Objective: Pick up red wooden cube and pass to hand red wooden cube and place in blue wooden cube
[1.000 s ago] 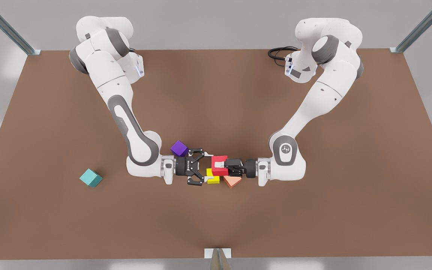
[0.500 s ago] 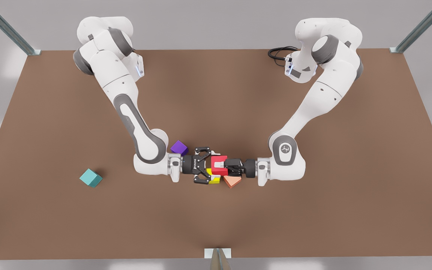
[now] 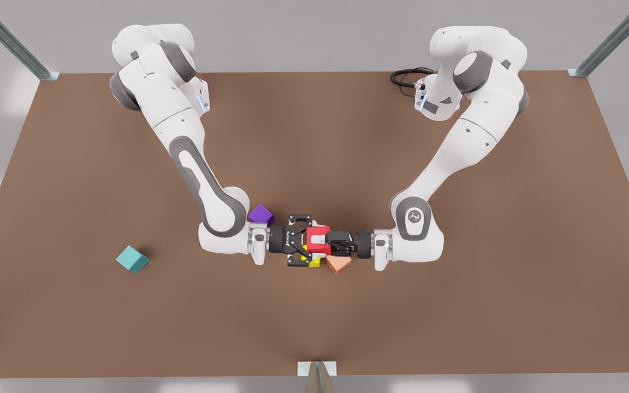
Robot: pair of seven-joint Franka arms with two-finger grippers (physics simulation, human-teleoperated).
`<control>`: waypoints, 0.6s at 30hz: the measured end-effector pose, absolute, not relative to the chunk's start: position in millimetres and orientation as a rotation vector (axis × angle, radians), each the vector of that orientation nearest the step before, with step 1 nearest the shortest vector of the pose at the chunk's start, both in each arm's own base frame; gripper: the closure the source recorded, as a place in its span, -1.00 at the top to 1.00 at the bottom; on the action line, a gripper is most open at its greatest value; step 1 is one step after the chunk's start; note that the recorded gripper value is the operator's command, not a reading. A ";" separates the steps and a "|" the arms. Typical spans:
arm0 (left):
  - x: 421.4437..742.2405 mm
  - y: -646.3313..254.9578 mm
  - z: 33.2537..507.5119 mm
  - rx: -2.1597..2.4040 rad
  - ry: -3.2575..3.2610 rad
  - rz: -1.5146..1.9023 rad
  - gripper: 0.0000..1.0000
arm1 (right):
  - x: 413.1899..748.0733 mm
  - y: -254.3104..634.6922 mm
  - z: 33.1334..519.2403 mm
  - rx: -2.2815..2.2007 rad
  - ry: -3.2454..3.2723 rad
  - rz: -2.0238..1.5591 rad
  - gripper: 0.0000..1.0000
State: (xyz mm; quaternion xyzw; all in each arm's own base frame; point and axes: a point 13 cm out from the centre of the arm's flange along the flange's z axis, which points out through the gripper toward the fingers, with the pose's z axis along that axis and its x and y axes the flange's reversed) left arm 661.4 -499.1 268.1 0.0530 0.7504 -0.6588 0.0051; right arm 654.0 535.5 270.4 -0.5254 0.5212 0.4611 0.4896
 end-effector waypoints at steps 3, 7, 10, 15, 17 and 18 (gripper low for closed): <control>661.7 -498.8 267.8 0.164 2.350 -2.063 0.11 | 654.1 535.2 270.0 -1.278 1.269 1.120 0.20; 661.3 -499.4 267.9 0.165 2.350 -2.064 0.21 | 654.4 534.9 270.2 -1.277 1.273 1.122 0.20; 660.9 -500.4 269.4 0.165 2.340 -2.072 1.00 | 654.7 534.3 270.2 -1.276 1.276 1.122 0.20; 660.7 -500.3 270.6 0.177 2.330 -2.075 1.00 | 655.0 533.8 269.6 -1.274 1.281 1.125 0.20; 660.7 -499.9 270.6 0.181 2.328 -2.074 1.00 | 655.5 532.4 268.6 -1.272 1.285 1.126 0.20; 661.3 -498.9 270.6 0.182 2.327 -2.073 1.00 | 655.9 530.9 267.3 -1.270 1.289 1.126 0.20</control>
